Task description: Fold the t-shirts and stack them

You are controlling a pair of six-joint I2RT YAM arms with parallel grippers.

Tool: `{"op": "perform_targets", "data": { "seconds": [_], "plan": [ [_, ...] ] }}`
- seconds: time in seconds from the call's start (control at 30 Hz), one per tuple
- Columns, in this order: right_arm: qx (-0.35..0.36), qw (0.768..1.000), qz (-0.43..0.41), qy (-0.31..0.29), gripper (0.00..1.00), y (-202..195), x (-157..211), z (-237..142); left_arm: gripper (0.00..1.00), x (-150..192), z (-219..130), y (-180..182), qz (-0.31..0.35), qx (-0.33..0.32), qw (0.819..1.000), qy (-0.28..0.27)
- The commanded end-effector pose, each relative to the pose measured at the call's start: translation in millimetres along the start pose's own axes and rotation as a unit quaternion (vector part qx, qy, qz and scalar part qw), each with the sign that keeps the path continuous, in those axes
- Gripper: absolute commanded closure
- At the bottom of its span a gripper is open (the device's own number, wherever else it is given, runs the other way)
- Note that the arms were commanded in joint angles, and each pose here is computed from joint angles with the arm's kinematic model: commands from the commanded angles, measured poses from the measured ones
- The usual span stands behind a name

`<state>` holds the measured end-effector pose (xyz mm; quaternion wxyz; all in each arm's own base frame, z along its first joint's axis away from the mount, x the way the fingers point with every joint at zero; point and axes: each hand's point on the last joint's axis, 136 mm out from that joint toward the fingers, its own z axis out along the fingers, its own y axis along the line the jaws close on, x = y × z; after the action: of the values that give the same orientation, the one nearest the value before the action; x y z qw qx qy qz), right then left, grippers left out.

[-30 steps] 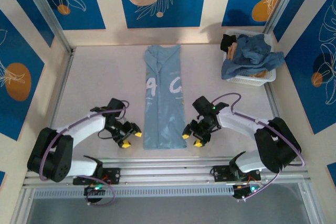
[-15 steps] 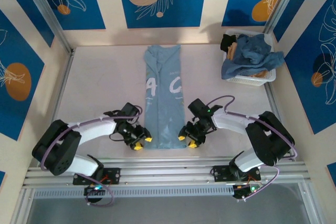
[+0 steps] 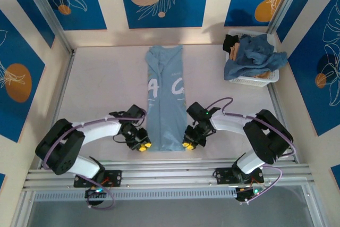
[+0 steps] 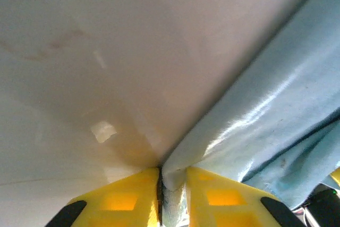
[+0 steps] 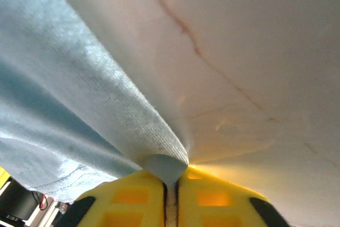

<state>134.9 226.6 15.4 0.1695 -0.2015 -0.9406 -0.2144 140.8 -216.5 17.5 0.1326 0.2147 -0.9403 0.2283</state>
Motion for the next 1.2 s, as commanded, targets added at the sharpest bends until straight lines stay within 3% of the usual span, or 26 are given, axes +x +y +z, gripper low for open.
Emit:
{"op": "perform_targets", "data": {
  "seconds": [0.0, 0.3, 0.47, 0.6, 0.87, 1.17],
  "plan": [
    [0.003, 1.0, 0.004, 0.004, 0.92, 1, 5, 0, 0.86, 4, 0, -32, 0.053, 0.065, 0.996, -0.007],
    [0.02, 1.0, 0.002, -0.009, 1.0, -4, 11, -14, 1.0, 17, -8, -11, 0.05, 0.045, 0.998, 0.0],
    [0.028, 0.999, -0.019, 0.001, 1.0, -5, 25, -25, 1.0, 31, -20, 11, 0.069, 0.009, 0.998, 0.013],
    [0.031, 0.998, -0.041, 0.022, 1.0, 0, 44, -34, 1.0, 44, -29, 14, 0.076, 0.02, 0.997, 0.02],
    [-0.007, 0.999, -0.034, -0.015, 1.0, 31, 28, -71, 1.0, 11, -70, -45, 0.043, 0.107, 0.989, -0.096],
    [-0.05, 0.996, -0.043, -0.064, 1.0, 92, -37, -118, 1.0, -67, -130, -98, 0.009, 0.152, 0.965, -0.214]
  ]
}}
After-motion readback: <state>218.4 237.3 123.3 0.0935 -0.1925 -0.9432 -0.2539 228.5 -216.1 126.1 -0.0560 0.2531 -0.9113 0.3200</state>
